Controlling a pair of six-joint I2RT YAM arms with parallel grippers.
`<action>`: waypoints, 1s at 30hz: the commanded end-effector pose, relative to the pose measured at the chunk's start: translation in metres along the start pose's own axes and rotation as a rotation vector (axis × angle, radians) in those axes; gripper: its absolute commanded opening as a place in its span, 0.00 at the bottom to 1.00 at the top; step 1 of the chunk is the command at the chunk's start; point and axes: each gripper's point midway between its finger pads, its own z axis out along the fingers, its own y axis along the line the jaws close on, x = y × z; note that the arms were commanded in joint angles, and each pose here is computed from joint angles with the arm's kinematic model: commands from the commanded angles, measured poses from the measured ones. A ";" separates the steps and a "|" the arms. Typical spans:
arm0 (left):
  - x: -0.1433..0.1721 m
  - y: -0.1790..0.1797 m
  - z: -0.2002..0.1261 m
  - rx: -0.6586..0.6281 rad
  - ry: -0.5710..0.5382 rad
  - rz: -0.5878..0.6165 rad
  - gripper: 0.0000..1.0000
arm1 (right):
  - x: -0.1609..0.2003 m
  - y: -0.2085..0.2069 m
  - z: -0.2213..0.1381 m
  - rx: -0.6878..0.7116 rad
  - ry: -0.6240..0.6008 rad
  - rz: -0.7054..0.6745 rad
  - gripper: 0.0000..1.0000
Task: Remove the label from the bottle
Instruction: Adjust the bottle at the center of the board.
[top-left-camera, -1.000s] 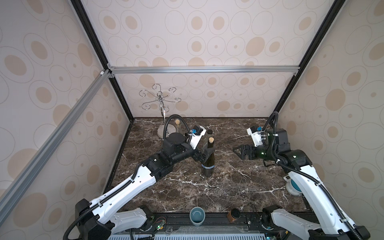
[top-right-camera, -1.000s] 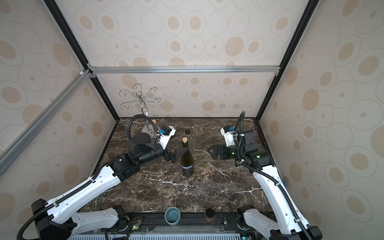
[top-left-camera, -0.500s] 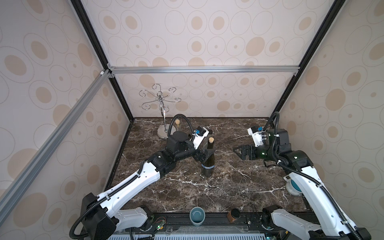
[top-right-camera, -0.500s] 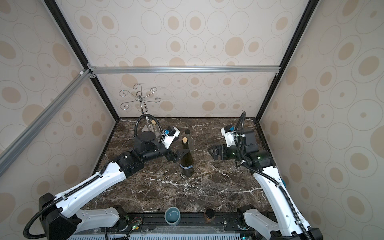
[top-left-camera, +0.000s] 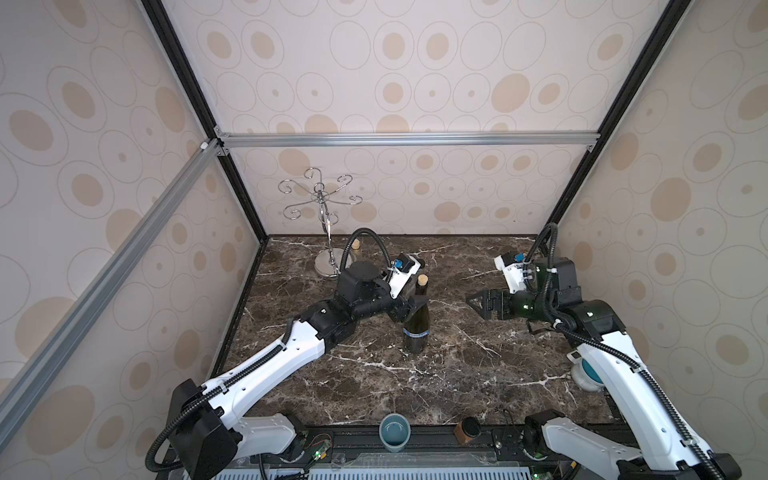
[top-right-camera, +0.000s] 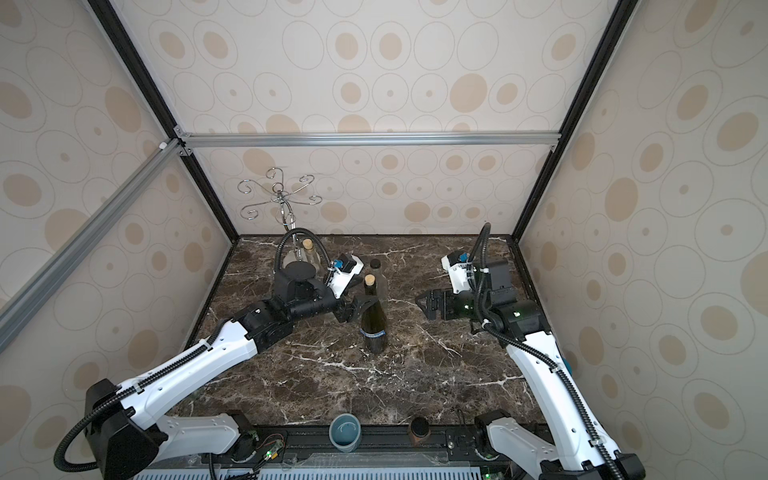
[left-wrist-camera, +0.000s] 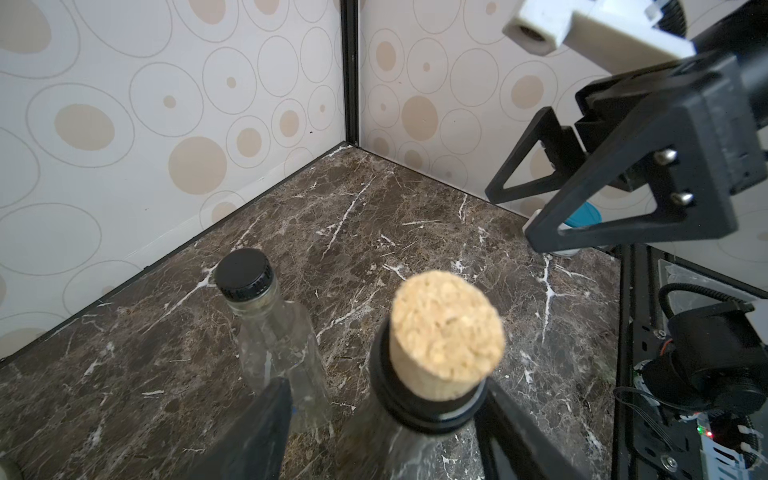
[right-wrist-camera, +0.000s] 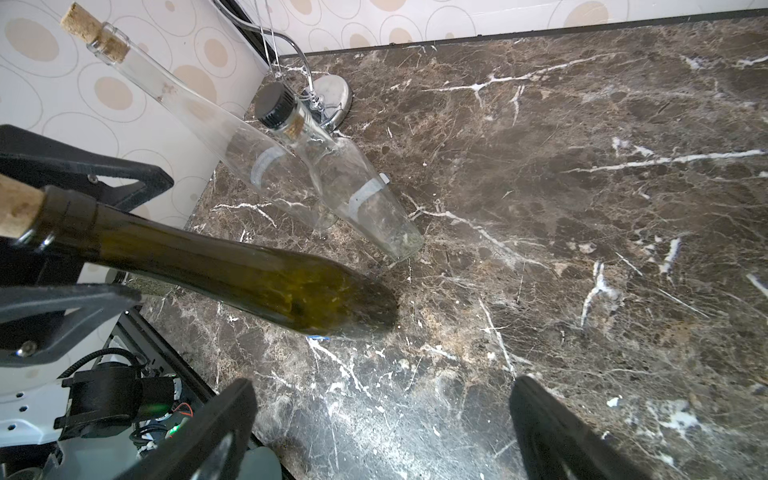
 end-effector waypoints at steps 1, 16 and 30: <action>-0.009 0.001 0.001 0.013 -0.031 0.033 0.66 | 0.004 -0.004 0.002 0.014 0.019 -0.003 0.98; -0.017 -0.003 0.007 0.046 -0.060 0.050 0.53 | 0.004 -0.004 0.002 0.014 0.021 -0.001 0.98; -0.033 0.022 0.003 -0.101 -0.068 0.046 0.22 | 0.004 0.000 -0.003 0.001 0.017 -0.001 0.95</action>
